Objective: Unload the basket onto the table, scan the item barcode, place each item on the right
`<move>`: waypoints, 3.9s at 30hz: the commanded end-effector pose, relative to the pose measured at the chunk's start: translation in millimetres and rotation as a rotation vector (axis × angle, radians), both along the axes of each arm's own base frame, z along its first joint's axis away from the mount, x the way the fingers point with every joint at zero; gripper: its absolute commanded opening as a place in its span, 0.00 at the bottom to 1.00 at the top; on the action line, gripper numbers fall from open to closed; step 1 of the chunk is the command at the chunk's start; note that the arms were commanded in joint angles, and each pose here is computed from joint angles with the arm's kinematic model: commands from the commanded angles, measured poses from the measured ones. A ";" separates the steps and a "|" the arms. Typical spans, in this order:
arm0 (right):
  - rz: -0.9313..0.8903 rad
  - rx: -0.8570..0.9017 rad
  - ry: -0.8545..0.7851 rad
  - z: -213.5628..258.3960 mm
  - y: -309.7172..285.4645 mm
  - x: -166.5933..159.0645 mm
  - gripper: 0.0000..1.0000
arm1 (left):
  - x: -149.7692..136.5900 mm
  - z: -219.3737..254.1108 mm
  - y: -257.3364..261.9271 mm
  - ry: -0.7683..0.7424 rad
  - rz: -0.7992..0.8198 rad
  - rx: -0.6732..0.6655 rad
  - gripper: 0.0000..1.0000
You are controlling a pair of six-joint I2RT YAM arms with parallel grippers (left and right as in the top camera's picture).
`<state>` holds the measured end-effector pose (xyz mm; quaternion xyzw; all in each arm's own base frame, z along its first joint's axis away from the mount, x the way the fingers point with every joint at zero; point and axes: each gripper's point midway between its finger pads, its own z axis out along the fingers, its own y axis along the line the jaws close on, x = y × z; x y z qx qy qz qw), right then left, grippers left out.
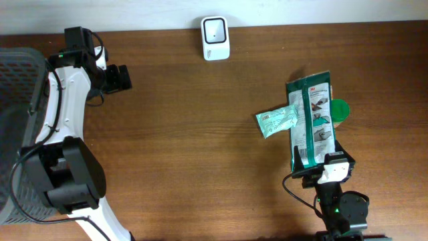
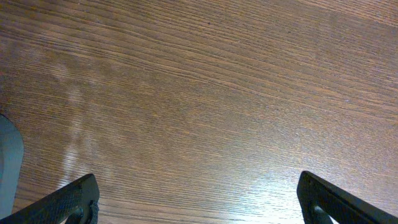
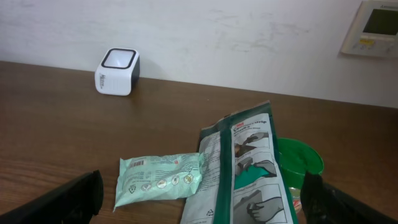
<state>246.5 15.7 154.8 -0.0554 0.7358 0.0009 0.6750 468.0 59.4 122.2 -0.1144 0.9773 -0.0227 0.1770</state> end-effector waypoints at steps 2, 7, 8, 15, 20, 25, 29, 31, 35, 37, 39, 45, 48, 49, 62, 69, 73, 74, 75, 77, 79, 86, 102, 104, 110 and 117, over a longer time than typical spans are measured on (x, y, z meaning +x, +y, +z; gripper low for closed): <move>-0.010 0.005 0.002 -1.9 -0.9 -0.4 0.98 | 4.3 15.5 5.0 -0.040 0.001 0.009 0.99; -0.011 0.006 0.002 -1.9 -0.9 -0.4 0.98 | 4.4 15.5 5.2 -0.040 0.001 0.009 0.99; -0.011 0.006 0.002 -1.9 -0.9 -0.4 0.98 | 4.4 15.5 5.2 -0.040 0.001 0.009 0.99; -0.011 0.006 0.002 -1.9 -0.9 -0.4 0.98 | 4.4 15.5 5.2 -0.040 0.001 0.009 0.99; -0.011 0.006 0.002 -1.9 -0.9 -0.4 0.98 | 4.4 15.5 5.2 -0.040 0.001 0.009 0.99; -0.011 0.006 0.002 -1.9 -0.9 -0.4 0.98 | 4.3 15.5 4.9 -0.040 0.001 0.009 0.99; -0.011 0.006 0.002 -1.9 -0.9 -0.4 0.98 | 0.3 42.1 3.8 -0.095 -0.001 0.020 0.99; -0.011 0.006 0.002 -1.9 -0.9 -0.4 0.98 | -5.3 73.3 4.3 -0.178 0.000 0.053 0.99; -0.011 0.006 0.002 -1.9 -0.9 -0.4 0.98 | -14.8 119.2 -1.6 -0.406 -0.009 0.086 0.99; -0.011 0.006 0.002 -1.9 -0.9 -0.4 0.98 | -26.8 134.2 -4.0 -0.523 -0.009 0.102 0.99; -0.011 0.006 0.002 -1.9 -0.9 -0.4 0.98 | -45.6 144.0 -9.7 -0.644 -0.019 0.105 0.99; -0.011 0.006 0.002 -1.9 -0.9 -0.4 0.98 | -105.1 132.5 -30.6 -0.914 -0.093 0.116 0.99; -0.011 0.006 0.002 -1.9 -0.9 -0.4 0.98 | -130.8 119.4 -35.8 -1.011 -0.118 0.147 0.99; -0.011 0.006 0.002 -1.9 -0.9 -0.4 0.98 | -138.7 116.0 -38.8 -1.046 -0.145 0.168 0.99; -0.011 0.006 0.002 -1.9 -0.9 -0.4 0.98 | -204.3 63.9 -53.4 -1.191 -0.298 0.442 0.99; -0.011 0.006 0.002 -1.9 -0.9 -0.4 0.98 | -215.9 42.1 -48.6 -1.123 -0.295 0.471 0.99; -0.011 0.006 0.002 -1.9 -0.9 -0.4 0.98 | -222.1 31.3 -44.6 -1.079 -0.280 0.477 0.99; -0.011 0.006 0.002 -1.9 -0.9 -0.4 0.98 | -222.6 34.4 -44.8 -1.093 -0.279 0.479 0.99; -0.011 0.006 0.002 -1.9 -0.9 -0.4 0.98 | -222.6 34.2 -45.1 -1.092 -0.280 0.478 0.99; -0.011 0.006 0.002 -1.9 -0.9 -0.4 0.98 | -222.5 33.9 -45.8 -1.092 -0.283 0.476 0.99; -0.011 0.006 0.002 -1.9 -0.9 -0.4 0.98 | -222.5 33.8 -46.1 -1.091 -0.284 0.475 0.99; -0.011 0.006 0.002 -1.9 -0.9 -0.4 0.98 | -222.5 33.9 -46.1 -1.091 -0.284 0.475 0.99; -0.011 0.006 0.002 -1.9 -0.9 -0.4 0.98 | -222.5 33.9 -46.1 -1.091 -0.284 0.475 1.00; -0.011 0.006 0.002 -1.9 -0.9 -0.4 0.98 | -222.5 33.8 -46.1 -1.091 -0.284 0.475 0.99; -0.011 0.006 0.002 -1.9 -0.9 -0.4 0.98 | -222.5 33.9 -46.1 -1.091 -0.284 0.475 0.99; -0.011 0.006 0.002 -1.9 -0.9 -0.4 0.98 | -222.5 33.9 -46.1 -1.091 -0.284 0.475 0.99</move>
